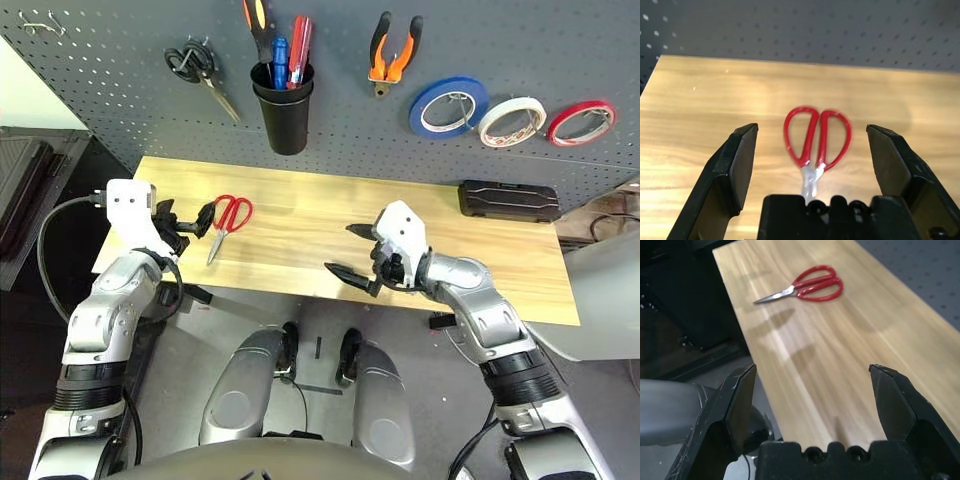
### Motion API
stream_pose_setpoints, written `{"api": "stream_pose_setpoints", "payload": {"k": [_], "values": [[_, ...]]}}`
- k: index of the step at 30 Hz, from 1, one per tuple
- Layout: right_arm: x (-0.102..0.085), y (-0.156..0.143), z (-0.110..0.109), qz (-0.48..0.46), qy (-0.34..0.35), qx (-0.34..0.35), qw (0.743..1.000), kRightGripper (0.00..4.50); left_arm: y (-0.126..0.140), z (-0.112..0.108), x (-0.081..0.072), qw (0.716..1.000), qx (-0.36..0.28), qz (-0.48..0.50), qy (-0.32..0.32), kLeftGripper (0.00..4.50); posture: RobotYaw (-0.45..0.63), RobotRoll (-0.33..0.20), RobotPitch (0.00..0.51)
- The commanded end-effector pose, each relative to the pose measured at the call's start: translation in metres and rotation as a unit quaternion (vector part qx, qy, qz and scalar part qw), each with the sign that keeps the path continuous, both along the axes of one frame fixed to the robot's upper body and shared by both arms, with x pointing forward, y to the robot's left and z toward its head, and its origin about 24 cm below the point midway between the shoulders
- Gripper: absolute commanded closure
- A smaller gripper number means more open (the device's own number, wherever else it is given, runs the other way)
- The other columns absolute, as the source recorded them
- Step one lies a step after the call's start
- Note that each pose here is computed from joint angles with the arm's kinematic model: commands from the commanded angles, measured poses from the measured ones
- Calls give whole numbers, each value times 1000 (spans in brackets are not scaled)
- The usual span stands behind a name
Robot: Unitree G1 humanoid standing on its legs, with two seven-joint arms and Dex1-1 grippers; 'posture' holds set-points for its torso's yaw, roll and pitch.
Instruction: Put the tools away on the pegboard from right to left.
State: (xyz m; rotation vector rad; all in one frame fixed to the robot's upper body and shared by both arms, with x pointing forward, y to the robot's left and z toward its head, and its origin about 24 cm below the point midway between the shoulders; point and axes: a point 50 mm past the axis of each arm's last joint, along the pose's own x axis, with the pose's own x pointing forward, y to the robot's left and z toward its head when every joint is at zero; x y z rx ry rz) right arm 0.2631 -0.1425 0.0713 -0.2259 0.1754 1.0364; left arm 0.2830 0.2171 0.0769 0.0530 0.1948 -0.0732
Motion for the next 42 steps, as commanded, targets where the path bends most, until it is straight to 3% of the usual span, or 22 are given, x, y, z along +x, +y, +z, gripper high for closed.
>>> {"api": "stream_pose_setpoints", "payload": {"k": [1,12,23,42], "values": [[-3,3,-15,-10,31,-27,999,0,8,-16,2,999,17,11,25,57,213,0,285],[-4,11,-33,-41,54,-69,995,0,8,-32,30,999,20,25,30,57,171,0,301],[-1,21,-30,-67,58,-72,993,0,15,-48,56,996,47,53,59,57,134,0,314],[-6,13,-19,-89,52,-79,992,0,24,-63,63,986,81,106,101,57,75,0,301]]}}
